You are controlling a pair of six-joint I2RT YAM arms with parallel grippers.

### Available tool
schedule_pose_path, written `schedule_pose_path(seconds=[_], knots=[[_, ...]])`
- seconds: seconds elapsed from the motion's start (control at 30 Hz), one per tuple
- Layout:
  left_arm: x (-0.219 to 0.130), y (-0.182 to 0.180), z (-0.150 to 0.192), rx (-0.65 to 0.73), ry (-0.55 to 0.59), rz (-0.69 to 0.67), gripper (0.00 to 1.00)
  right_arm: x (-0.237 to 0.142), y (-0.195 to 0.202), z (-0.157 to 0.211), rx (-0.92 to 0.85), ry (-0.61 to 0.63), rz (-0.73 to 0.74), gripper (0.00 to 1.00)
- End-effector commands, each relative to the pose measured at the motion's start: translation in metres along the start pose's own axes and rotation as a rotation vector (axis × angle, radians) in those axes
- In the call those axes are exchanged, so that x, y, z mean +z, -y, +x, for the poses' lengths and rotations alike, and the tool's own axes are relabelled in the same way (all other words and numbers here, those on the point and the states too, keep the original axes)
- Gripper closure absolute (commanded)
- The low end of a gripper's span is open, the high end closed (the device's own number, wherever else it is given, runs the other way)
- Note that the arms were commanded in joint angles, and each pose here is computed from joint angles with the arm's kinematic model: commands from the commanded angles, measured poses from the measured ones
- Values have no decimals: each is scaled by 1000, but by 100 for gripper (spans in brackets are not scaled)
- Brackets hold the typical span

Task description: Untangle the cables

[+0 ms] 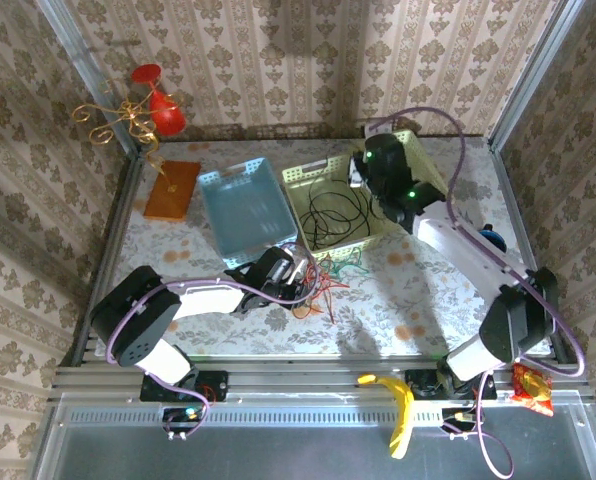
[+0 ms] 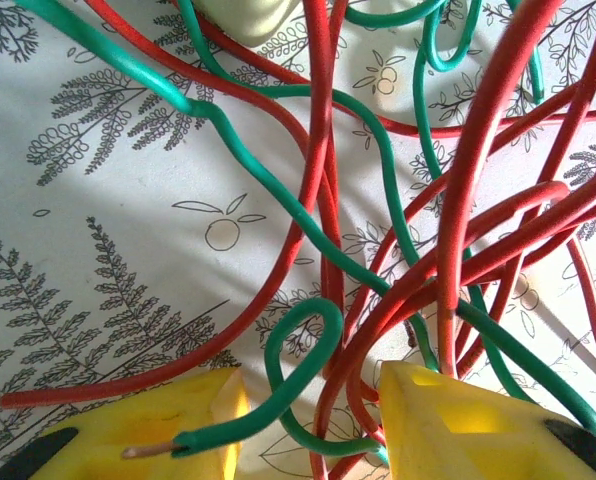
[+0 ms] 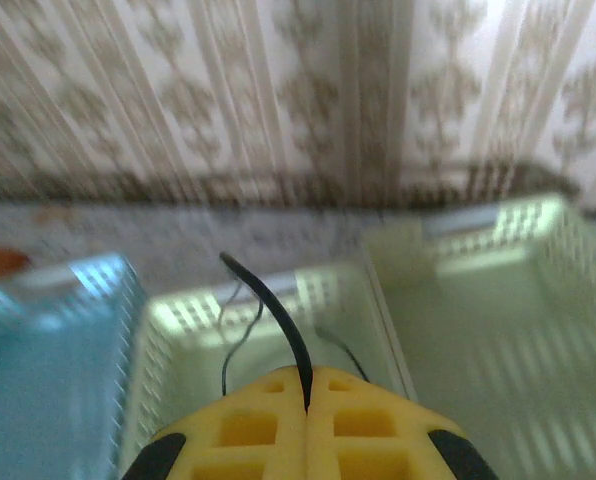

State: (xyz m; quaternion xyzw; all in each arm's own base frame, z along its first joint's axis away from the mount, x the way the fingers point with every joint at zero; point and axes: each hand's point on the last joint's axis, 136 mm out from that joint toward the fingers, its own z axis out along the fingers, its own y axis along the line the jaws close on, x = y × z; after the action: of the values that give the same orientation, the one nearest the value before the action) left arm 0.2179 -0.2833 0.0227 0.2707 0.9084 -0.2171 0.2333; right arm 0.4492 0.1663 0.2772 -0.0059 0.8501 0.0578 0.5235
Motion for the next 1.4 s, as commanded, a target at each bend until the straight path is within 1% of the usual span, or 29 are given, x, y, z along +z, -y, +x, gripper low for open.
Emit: schedule_pose_path(seconds=[0.0, 0.03, 0.13, 0.23, 0.37, 0.47, 0.5, 0.53, 0.57, 0.6, 0.63, 0.7, 0.83, 0.93, 1.0, 1.07, 1.17, 1.3, 1.37], knots=[[3, -16, 33, 4, -110, -69, 58, 18, 11, 82, 15, -241, 57, 100], [3, -17, 33, 7, -114, -71, 58, 23, 12, 101, 24, -291, 63, 100], [2, -17, 33, 13, -117, -70, 58, 30, 12, 140, 49, -400, 67, 100], [2, -16, 32, 15, -115, -69, 58, 36, 12, 165, 62, -482, 73, 100], [1, -17, 32, 9, -105, -76, 58, 37, 18, 183, 68, -530, 107, 100], [0, -18, 32, 7, -98, -81, 58, 35, 21, 182, 71, -523, 121, 99], [-1, -18, 32, 6, -96, -82, 58, 34, 22, 178, 72, -512, 122, 89], [-1, -18, 32, 6, -93, -83, 58, 31, 23, 172, 73, -495, 125, 74], [-1, -18, 31, 6, -91, -84, 58, 29, 24, 167, 74, -477, 131, 65], [-1, -19, 31, 7, -90, -86, 58, 25, 25, 160, 76, -455, 129, 59], [-1, -19, 30, 7, -88, -87, 58, 22, 26, 152, 78, -427, 126, 56], [-2, -19, 30, 6, -84, -89, 58, 14, 26, 140, 86, -380, 112, 53], [0, -18, 29, 6, -81, -89, 58, -6, 30, 127, 92, -321, 96, 52], [0, -18, 29, 10, -80, -92, 58, -25, 34, 131, 107, -307, 74, 52], [1, -18, 30, 9, -80, -94, 58, -39, 33, 138, 118, -306, 27, 52], [1, -19, 30, 10, -80, -97, 58, -48, 29, 153, 119, -329, -29, 52], [1, -18, 30, 12, -79, -93, 59, -55, 21, 183, 113, -397, -108, 52], [2, -17, 30, 15, -82, -89, 59, -51, 11, 216, 113, -496, -166, 52], [2, -17, 29, 15, -80, -88, 59, -43, 9, 230, 102, -542, -157, 52]])
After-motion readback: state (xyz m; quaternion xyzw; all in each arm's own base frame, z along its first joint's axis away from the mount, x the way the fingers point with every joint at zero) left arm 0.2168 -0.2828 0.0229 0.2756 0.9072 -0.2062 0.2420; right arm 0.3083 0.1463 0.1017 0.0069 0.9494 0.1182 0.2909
